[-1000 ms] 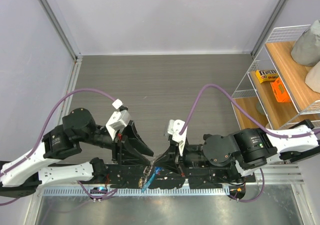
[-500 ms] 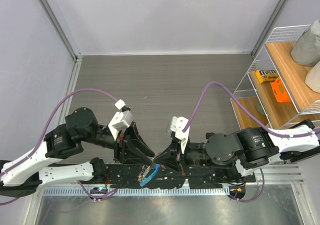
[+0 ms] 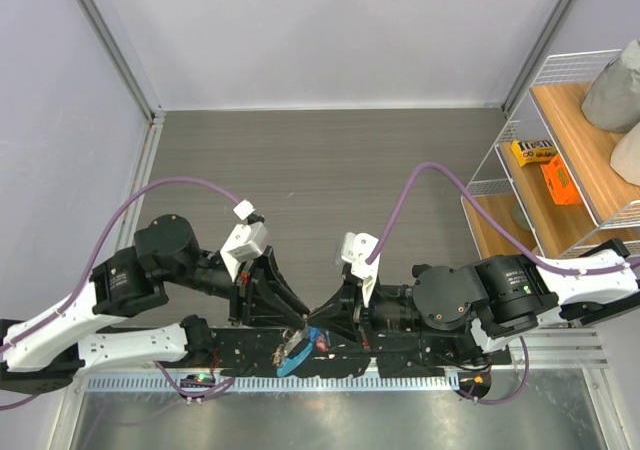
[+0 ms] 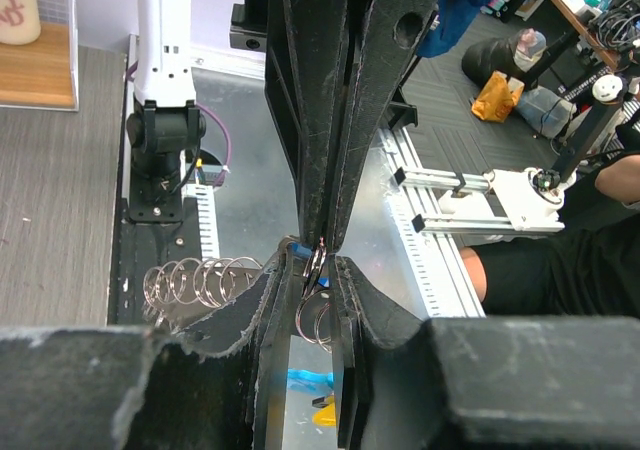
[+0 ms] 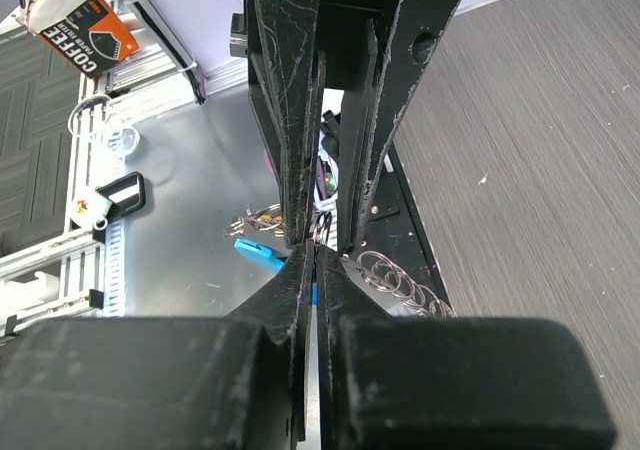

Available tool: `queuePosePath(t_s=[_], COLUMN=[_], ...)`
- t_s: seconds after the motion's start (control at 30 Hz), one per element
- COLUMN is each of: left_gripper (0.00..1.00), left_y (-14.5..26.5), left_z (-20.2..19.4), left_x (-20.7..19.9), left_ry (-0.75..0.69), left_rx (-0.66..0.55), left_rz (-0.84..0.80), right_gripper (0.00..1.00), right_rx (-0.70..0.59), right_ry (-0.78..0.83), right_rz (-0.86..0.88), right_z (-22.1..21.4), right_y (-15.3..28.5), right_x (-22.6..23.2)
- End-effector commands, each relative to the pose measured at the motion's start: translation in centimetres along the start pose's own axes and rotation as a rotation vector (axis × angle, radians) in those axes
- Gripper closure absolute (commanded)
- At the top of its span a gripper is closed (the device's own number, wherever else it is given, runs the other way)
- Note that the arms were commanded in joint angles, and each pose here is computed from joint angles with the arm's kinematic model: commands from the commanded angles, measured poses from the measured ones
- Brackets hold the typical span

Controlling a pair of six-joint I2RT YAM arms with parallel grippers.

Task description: Put the keys on the keyring

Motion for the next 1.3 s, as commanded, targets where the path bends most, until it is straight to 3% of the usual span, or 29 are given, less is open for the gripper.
queuePosePath(t_s=[0.0,0.27,0.4,0.47,0.87,1.0,1.17,1.27], left_gripper=[0.74,0.81,0.89,1.0,1.0,1.0,1.0,1.0], left_y=[0.2,0.0,-0.1,-0.2,0.0,0.3,0.3,0.3], left_z=[-0.1,0.0,0.0,0.0,0.5,0.9,1.1,1.3], left_x=[-0.2,-0.1,-0.1,-0.1,0.0,-0.1,0.1,0.0], left_ry=[-0.016,-0.014,-0.012,-0.012,-0.051,-0.072,-0.083,-0.087], left_rx=[0.005,0.012,0.016,0.021,-0.03,-0.063,-0.077,-0.083], left_rz=[-0.017,-0.021,-0.026,-0.032,-0.001,0.023,0.04,0.041], right_gripper=[0.94,0.94,0.94,0.94,0.94,0.86,0.69,0.65], right_rx=[-0.147,-0.153,-0.15,-0.15,-0.152,-0.158,-0.163,-0.187], right_ry=[-0.049,-0.048,-0.047,-0.043,-0.048,-0.048,-0.039,-0.047], right_rz=[0.04,0.031,0.031,0.028,0.013,0.018,0.02,0.024], right_z=[3.5,3.6,3.5,3.5,2.8,2.6,2.6,2.7], right_y=[1.6,1.8,1.7,1.7,1.9,2.0,2.3,2.7], right_x=[0.5,0.3,0.3,0.2,-0.3,-0.4,-0.5,-0.7])
Point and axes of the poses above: each gripper's point midway between its finger pads, its own y axis back along the fingers, its own x axis along the line the jaws close on, z = x × y, the point moved 9 cm from there along y, back along the fingers, and after that the axes turned 1 degree about -y, right-handed, at the moved point
